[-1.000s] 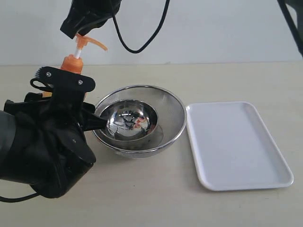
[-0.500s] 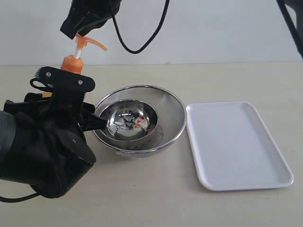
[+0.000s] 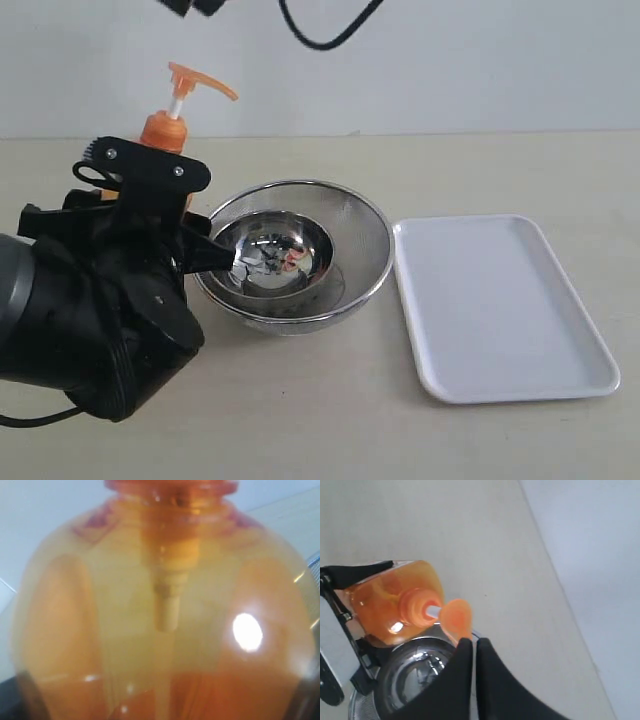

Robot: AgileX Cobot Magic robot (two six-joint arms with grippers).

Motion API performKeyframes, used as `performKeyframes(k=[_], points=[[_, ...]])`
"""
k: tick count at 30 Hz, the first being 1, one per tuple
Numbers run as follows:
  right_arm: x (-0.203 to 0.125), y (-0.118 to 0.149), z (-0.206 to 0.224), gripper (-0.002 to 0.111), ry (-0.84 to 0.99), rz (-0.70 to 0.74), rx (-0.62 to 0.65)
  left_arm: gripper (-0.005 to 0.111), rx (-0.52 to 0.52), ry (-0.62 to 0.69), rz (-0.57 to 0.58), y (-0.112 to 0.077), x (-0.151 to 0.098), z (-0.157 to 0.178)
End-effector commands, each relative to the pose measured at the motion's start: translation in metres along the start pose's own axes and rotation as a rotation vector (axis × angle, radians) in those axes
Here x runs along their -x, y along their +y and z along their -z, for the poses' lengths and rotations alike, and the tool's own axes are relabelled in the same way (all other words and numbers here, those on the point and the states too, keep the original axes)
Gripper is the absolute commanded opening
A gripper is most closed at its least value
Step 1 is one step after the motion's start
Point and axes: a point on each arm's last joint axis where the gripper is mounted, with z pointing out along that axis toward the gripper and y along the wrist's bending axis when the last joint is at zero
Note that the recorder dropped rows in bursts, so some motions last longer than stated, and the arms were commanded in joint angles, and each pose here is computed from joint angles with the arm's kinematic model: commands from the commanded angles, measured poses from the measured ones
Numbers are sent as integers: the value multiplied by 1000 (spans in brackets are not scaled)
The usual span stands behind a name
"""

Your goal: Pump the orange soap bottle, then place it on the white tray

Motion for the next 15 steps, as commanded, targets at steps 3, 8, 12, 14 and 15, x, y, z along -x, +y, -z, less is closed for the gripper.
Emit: performKeyframes(k=[3, 8, 12, 14, 15], points=[[0, -12, 64, 0, -24, -30, -195, 5, 26, -71, -45, 3, 10, 3], [-5, -23, 102, 0, -21, -82, -361, 5, 57, -88, -42, 5, 12, 3], [-13, -32, 133, 0, -53, -138, -428, 5, 60, -92, -14, 11, 18, 6], [-17, -36, 145, 0, -67, -174, -451, 5, 60, -100, 13, 16, 24, 9], [-20, -39, 150, 0, -71, -194, -465, 5, 60, -105, 31, 19, 28, 11]])
